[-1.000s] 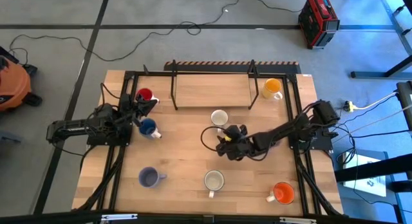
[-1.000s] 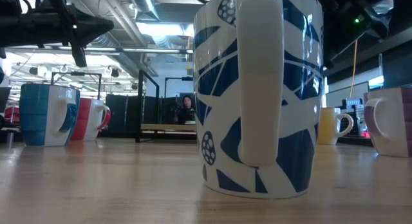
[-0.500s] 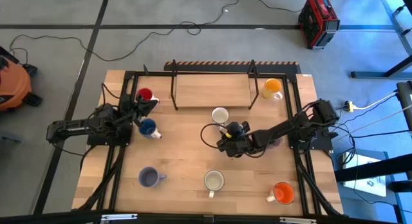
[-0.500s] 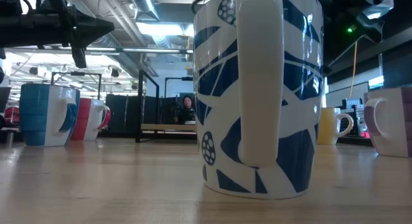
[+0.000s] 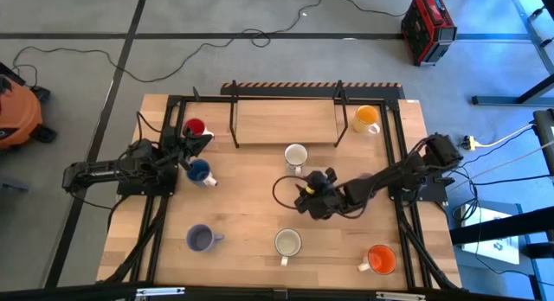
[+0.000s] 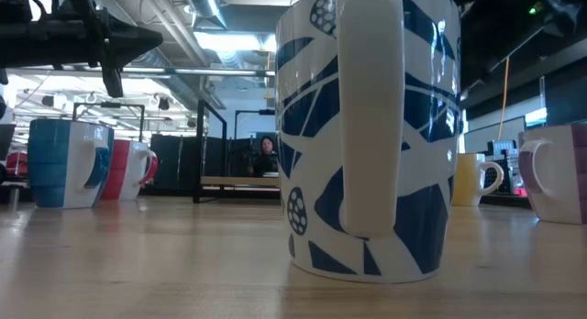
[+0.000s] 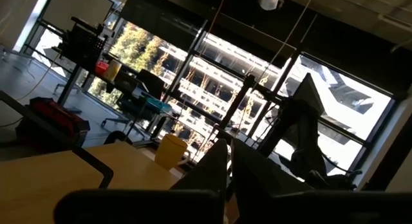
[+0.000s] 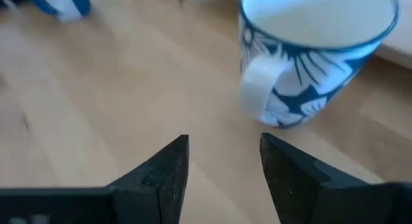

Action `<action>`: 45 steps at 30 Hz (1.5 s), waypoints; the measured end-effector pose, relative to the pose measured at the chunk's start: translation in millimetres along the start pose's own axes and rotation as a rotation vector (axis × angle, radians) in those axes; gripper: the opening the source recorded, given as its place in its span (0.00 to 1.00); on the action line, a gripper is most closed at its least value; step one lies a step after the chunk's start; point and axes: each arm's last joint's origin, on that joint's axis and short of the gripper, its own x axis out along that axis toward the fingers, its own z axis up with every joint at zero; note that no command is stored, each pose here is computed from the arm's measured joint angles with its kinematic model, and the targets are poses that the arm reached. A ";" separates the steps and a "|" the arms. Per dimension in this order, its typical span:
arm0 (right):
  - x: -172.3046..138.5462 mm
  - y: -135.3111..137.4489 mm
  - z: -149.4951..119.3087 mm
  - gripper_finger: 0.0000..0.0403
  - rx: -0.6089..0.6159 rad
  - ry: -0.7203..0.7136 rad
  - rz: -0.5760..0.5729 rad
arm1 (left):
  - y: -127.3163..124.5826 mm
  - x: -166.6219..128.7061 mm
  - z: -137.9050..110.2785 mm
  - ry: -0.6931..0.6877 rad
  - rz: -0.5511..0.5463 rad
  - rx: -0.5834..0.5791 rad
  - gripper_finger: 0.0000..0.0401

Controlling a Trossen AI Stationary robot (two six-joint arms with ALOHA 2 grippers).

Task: Place coffee mugs
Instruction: Put the top blue patterned mug on the shelf

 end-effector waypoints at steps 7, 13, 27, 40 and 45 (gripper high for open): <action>6.0 -1.7 2.0 0.45 -0.005 -0.103 -0.074 | 0.2 0.0 -0.2 0.002 0.003 0.002 0.04; 18.8 1.5 -8.5 0.45 0.007 -0.167 -0.113 | 0.5 0.0 -0.7 0.006 0.007 0.003 0.04; 31.7 -5.7 -2.3 0.38 0.033 -0.226 -0.187 | 0.9 0.0 -1.4 0.013 0.011 0.005 0.04; 32.6 -5.9 -4.1 0.10 -0.029 -0.153 -0.155 | 0.9 0.0 -1.5 0.015 0.011 0.006 0.04; 32.1 -5.4 -3.9 0.10 -0.064 -0.136 -0.144 | 2.4 -0.1 -4.1 0.039 0.029 0.012 0.04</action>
